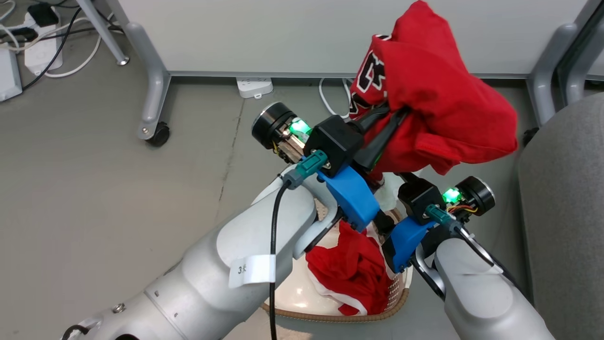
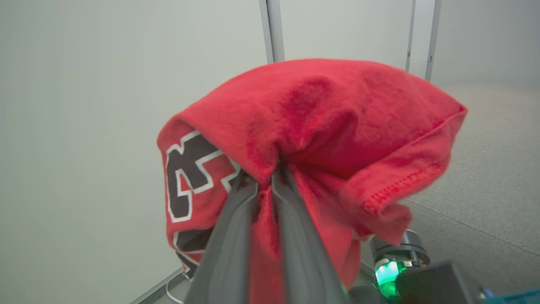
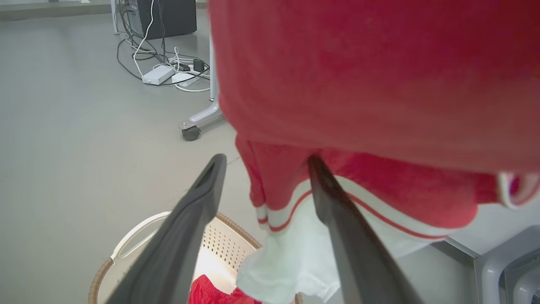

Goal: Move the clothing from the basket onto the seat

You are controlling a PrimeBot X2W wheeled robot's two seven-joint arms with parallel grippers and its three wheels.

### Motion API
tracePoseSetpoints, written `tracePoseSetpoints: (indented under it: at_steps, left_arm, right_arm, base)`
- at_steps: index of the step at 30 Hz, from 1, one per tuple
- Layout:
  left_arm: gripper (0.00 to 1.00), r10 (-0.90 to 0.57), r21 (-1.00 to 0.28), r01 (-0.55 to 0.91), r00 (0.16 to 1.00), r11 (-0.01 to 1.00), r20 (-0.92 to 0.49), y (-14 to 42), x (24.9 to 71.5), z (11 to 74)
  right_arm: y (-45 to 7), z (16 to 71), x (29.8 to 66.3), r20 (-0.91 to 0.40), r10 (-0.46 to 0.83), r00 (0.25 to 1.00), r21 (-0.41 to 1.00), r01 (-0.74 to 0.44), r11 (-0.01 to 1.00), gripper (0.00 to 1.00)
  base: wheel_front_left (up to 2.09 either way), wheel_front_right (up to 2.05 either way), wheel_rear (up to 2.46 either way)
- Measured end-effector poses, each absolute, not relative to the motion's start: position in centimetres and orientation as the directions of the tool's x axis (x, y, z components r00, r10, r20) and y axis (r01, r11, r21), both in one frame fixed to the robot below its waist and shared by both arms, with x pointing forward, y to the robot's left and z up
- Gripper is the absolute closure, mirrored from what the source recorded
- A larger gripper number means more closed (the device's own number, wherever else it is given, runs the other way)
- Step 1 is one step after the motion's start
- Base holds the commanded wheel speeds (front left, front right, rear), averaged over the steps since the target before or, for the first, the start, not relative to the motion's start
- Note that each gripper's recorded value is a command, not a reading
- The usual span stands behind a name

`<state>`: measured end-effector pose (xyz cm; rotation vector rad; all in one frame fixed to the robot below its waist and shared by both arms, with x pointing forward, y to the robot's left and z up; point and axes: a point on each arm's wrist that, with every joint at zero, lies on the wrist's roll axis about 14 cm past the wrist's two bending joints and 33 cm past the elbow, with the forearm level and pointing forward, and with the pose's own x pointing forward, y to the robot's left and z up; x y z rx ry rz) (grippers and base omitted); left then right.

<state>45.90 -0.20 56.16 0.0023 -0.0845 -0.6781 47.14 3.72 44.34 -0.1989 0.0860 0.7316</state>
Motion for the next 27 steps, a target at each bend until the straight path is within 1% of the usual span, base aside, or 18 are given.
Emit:
tracePoseSetpoints:
  at_steps: [9,10,11,27]
  left_arm:
    - [1.0,-0.632,0.017,0.633,0.771,0.774,0.079,-0.6,45.7,56.3]
    - [1.0,-0.631,0.014,0.632,0.772,0.775,0.077,-0.6,45.7,56.3]
    - [1.0,-0.629,0.014,0.63,0.774,0.777,0.076,-0.6,45.7,56.2]
    - [1.0,-0.624,0.015,0.625,0.777,0.78,0.075,-0.7,45.8,56.4]
  right_arm:
    - [3.8,43.8,48.7,-0.155,0.639,0.753,-0.174,-0.658,0.733,0.0]
    - [3.8,43.9,48.9,-0.15,0.636,0.757,-0.172,-0.654,0.737,0.66]
    - [3.8,43.9,49.0,-0.149,0.636,0.757,-0.171,-0.653,0.738,1.0]
    - [4.0,44.0,48.7,-0.151,0.642,0.752,-0.173,-0.66,0.731,1.0]
  base:
    - [0.0,0.0,0.0]
    - [0.0,0.0,0.0]
    - [0.0,0.0,0.0]
    - [0.0,0.0,0.0]
